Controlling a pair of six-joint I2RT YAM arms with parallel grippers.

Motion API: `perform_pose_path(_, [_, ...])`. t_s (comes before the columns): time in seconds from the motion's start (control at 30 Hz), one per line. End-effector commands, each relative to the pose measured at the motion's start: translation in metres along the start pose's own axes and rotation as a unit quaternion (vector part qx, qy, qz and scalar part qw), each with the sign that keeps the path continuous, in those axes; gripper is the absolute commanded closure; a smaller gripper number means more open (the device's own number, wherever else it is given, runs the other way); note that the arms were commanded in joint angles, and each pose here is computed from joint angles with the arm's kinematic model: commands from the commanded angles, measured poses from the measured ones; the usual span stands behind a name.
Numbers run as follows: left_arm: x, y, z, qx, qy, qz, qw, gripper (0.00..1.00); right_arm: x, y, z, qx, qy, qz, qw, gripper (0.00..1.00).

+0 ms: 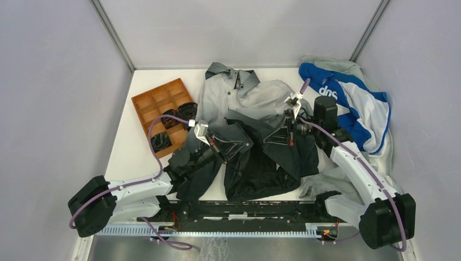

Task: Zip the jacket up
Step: Insert the zipper into the jacket.

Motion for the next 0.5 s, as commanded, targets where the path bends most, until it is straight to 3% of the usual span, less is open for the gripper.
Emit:
perform_pose_path(0.0, [-0.0165,0.0259,-0.0161,-0.048,-0.043,-0.052,0.997,0.98,-0.0005,0.01,0.0119,0.026,0.018,-0.016,0.999,1.0])
perform_pose_path(0.47, [-0.0225,0.029,-0.0188,-0.085,-0.059,-0.051,0.993,0.98,-0.0061,0.0105,0.018,0.014,0.034,-0.022,0.999,1.0])
Point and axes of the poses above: each gripper's point midway between its finger pads, its own x axis back along the fingers, its own z axis along the line the jaws close on, y = z × x, the point moved 8 cm from there along x, back along the fingers, and after that the axes turned 4 degrees about -x, right-handed, at the moved point
